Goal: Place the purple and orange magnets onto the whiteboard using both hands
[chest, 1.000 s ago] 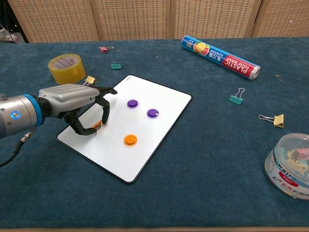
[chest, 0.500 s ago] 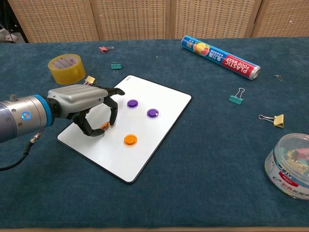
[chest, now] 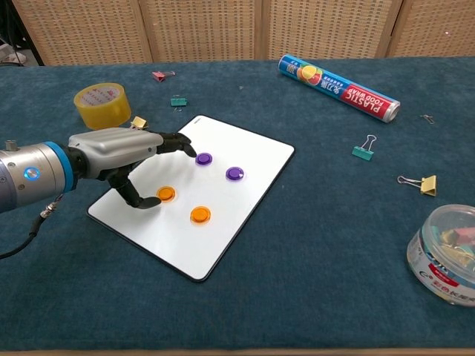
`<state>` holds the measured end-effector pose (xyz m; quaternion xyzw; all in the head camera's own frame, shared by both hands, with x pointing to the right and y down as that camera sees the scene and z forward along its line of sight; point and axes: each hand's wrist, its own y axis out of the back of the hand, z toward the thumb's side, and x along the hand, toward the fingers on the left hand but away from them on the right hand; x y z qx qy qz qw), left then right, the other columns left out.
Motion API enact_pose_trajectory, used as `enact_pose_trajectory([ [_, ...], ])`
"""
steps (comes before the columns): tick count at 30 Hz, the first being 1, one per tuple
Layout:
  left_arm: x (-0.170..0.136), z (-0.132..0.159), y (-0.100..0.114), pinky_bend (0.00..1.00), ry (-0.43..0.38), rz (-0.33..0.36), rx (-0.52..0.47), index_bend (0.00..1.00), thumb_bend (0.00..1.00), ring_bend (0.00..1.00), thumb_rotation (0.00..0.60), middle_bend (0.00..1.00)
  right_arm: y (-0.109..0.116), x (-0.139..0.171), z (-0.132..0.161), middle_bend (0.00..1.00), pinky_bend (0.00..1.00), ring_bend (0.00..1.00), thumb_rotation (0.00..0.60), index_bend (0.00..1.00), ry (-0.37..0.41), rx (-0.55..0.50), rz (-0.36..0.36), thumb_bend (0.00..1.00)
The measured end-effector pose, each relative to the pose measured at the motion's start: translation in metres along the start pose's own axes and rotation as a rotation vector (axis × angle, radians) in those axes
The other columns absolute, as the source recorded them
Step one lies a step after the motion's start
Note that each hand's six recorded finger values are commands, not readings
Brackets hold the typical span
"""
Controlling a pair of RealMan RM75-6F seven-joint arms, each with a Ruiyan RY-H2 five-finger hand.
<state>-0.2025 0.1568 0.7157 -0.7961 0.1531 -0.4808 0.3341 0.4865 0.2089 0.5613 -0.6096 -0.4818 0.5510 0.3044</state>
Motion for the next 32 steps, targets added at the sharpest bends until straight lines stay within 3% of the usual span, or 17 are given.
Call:
enact_pose_trajectory([
  [5,-0.011,-0.009,0.014,0.00,0.012,0.036,-0.020,0.06,0.32,0.00,0.600,0.00,0.000,0.000,0.001,0.00,0.00,0.00,0.600,0.27,0.003,0.000,-0.001,0.00],
  [12,-0.042,-0.040,0.037,0.00,0.065,0.109,-0.062,0.00,0.14,0.00,0.600,0.00,0.000,0.002,0.004,0.00,0.00,0.00,0.600,0.26,0.014,0.001,0.002,0.00],
  [22,-0.144,-0.119,0.049,0.00,0.306,0.253,-0.125,0.00,0.10,0.00,0.600,0.00,0.002,0.007,0.016,0.00,0.00,0.00,0.600,0.19,0.064,-0.004,-0.001,0.00],
  [32,-0.234,-0.145,0.043,0.00,0.525,0.359,-0.188,0.00,0.10,0.00,0.600,0.00,0.008,0.012,0.027,0.00,0.00,0.00,0.600,0.19,0.104,0.004,-0.027,0.00],
])
